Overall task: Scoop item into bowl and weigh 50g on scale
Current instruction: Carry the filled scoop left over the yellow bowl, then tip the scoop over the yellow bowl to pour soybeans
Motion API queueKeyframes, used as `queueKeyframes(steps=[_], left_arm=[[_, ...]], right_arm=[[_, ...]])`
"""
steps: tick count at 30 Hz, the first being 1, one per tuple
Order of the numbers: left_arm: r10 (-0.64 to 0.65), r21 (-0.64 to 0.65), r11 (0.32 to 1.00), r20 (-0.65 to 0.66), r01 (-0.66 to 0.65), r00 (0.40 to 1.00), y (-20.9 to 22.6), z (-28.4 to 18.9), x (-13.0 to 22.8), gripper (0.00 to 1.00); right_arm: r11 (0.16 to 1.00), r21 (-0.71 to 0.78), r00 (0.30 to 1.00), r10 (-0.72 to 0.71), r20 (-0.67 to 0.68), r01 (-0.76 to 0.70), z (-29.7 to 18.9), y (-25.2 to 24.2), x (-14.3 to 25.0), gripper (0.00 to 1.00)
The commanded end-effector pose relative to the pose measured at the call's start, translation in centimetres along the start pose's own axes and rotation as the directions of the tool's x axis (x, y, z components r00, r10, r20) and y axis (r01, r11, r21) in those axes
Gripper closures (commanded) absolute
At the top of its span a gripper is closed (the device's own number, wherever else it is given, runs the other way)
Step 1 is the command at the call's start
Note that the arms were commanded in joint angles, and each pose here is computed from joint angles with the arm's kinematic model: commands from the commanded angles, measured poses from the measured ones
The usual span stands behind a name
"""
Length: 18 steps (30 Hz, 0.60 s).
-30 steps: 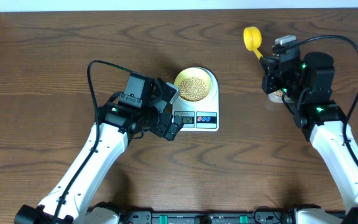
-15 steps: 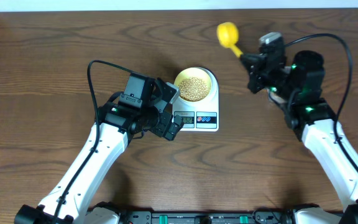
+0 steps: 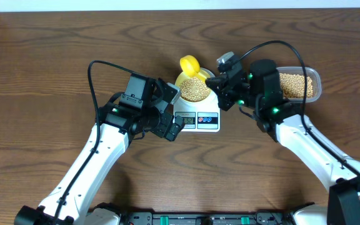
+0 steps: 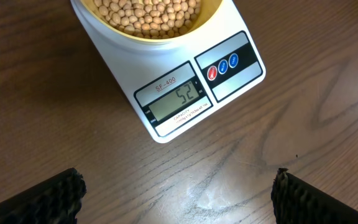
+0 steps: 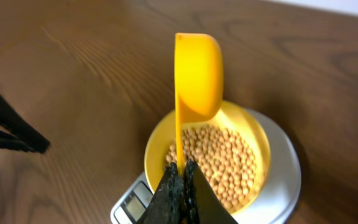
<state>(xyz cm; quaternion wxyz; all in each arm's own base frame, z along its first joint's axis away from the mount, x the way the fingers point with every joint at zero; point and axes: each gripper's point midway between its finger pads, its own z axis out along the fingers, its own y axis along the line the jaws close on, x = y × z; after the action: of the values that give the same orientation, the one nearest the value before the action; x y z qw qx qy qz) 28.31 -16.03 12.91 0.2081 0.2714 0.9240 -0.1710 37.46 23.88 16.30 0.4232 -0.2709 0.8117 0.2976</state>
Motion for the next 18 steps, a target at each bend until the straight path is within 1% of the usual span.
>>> queueKeyframes(steps=[1,5,9,14,18], left_arm=[[0.011,-0.004,1.000,-0.011,-0.011,1.000,0.1,0.2,0.3,0.02],[0.011,-0.005,1.000,-0.011,-0.011,1.000,0.1,0.2,0.3,0.02],[0.011,-0.004,1.000,-0.011,-0.011,1.000,0.1,0.2,0.3,0.02],[0.011,-0.005,1.000,-0.011,-0.011,1.000,0.1,0.2,0.3,0.02],[0.011,-0.005,1.000,-0.011,-0.011,1.000,0.1,0.2,0.3,0.02]], right_arm=[[0.998,0.056,1.000,0.010,-0.029,-0.008,0.6,-0.6,0.8,0.99],[0.997,0.078,0.998,0.016,-0.058,-0.011,1.1,-0.8,1.6,0.99],[0.981,0.194,0.997,0.020,-0.075,-0.006,1.2,-2.8,2.3,0.99],[0.981,0.195,0.994,0.032,-0.107,-0.011,1.5,-3.0,3.3,0.99],[0.981,0.195,0.994,0.032,-0.106,-0.011,1.5,-3.0,3.3,0.99]])
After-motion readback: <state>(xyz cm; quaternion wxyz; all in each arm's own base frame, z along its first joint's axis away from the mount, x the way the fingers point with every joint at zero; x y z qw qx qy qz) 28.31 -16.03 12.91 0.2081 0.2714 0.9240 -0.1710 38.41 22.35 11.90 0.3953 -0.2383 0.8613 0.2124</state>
